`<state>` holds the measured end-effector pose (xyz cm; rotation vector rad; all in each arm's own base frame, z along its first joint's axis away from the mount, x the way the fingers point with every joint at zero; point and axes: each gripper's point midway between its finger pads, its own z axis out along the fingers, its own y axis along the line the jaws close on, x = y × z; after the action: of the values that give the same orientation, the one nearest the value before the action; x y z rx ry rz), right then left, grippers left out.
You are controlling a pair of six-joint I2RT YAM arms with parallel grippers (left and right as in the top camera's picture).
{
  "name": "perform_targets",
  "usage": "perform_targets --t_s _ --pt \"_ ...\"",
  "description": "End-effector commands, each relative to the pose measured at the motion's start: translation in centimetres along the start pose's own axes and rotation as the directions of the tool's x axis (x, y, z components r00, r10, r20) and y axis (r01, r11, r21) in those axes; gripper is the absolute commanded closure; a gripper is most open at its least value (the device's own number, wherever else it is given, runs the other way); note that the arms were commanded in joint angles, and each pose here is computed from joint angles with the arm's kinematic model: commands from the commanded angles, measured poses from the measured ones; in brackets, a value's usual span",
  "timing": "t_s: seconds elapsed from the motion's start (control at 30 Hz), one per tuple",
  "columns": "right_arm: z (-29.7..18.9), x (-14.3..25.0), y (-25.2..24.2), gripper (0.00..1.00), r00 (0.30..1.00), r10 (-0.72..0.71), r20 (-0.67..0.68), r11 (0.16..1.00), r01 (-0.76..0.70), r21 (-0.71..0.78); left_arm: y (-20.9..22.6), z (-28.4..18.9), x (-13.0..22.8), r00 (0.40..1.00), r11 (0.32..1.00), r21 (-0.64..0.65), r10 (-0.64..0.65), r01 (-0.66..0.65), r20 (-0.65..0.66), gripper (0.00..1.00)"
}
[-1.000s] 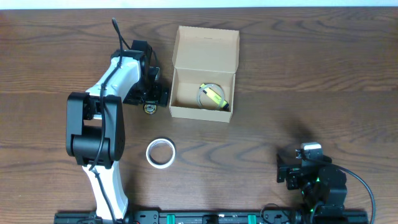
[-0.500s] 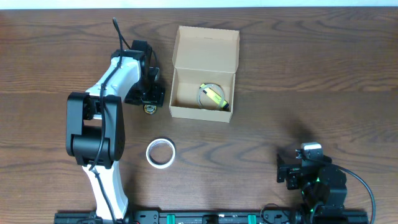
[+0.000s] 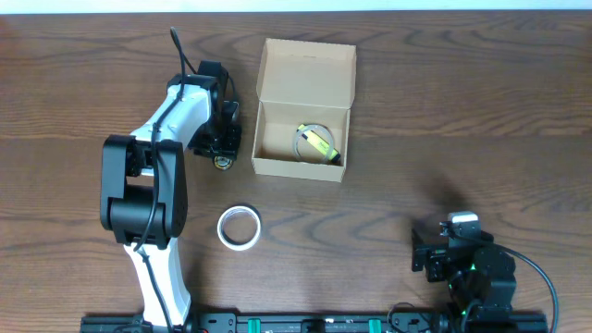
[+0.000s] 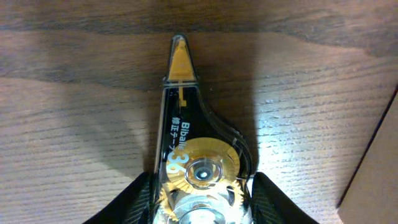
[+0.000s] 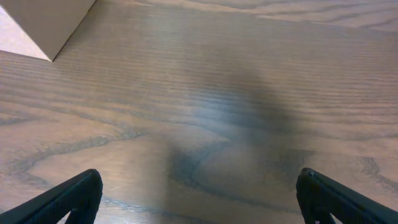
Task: Pack container
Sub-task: 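Lift the dispenser with the left gripper over the box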
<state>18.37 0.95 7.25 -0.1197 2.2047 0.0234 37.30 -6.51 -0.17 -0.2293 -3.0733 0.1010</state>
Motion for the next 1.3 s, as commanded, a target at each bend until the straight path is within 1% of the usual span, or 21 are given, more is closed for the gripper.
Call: perform_targets --t_s 0.0,0.1,0.23,0.33,0.53,0.6,0.67,0.77,0.83,0.93,1.07,1.17,1.27 --pt "0.1 0.3 0.0 0.01 1.000 -0.010 -0.004 1.000 0.010 0.001 0.0 0.5 -0.2 1.000 1.000 -0.004 -0.003 0.003 -0.011 0.68" --pt "0.1 0.3 0.0 0.01 1.000 -0.010 -0.004 1.000 0.010 0.001 -0.1 0.4 -0.2 0.999 0.999 0.000 -0.035 0.035 -0.009 0.75" --pt "0.1 0.3 0.0 0.01 1.000 -0.010 -0.004 1.000 0.010 0.001 -0.1 -0.4 -0.5 0.999 0.999 0.001 -0.052 0.052 0.014 0.75" --pt "0.1 0.3 0.0 0.01 1.000 -0.010 -0.004 1.000 0.010 0.001 -0.3 -2.4 -0.9 0.997 0.999 0.002 -0.047 0.047 0.067 0.73" --pt "0.1 0.3 0.0 0.01 1.000 -0.010 -0.004 1.000 0.010 0.001 -0.1 -8.5 -1.9 0.970 0.999 -0.026 -0.038 0.046 0.240 0.71" --pt "0.1 0.2 0.0 0.01 1.000 -0.010 -0.004 1.000 0.010 0.001 0.0 -10.7 -2.2 0.952 0.998 -0.033 -0.034 0.046 0.303 0.71" --pt "0.1 0.3 0.0 0.01 1.000 -0.010 -0.004 1.000 0.010 0.001 -0.3 -13.6 -2.7 0.918 0.999 -0.026 -0.030 0.044 0.396 0.72" --pt "0.1 0.2 0.0 0.01 1.000 -0.010 -0.004 1.000 0.010 0.001 -1.2 -15.6 -3.1 0.887 0.999 -0.004 -0.038 0.045 0.460 0.73" --pt "0.1 0.3 0.0 0.01 1.000 -0.010 -0.004 1.000 0.010 0.001 -2.7 -16.5 -3.4 0.877 1.000 0.001 -0.008 0.009 0.480 0.73" --pt "0.1 0.2 0.0 0.01 1.000 -0.010 -0.004 1.000 0.010 0.001 -6.8 -17.9 -3.9 0.851 0.996 -0.011 0.085 -0.093 0.518 0.72" --pt "0.1 0.3 0.0 0.01 1.000 -0.010 -0.004 1.000 0.010 0.001 -11.1 -17.9 -4.2 0.825 0.982 -0.011 0.163 -0.187 0.541 0.72" --pt "0.1 0.3 0.0 0.01 1.000 -0.010 -0.004 1.000 0.010 0.001 -14.2 -15.9 -4.4 0.835 0.966 0.023 0.210 -0.257 0.508 0.73" --pt "0.1 0.2 0.0 0.01 1.000 -0.010 -0.004 1.000 0.010 0.001 -15.7 -14.4 -4.6 0.852 0.956 0.050 0.233 -0.289 0.468 0.73"
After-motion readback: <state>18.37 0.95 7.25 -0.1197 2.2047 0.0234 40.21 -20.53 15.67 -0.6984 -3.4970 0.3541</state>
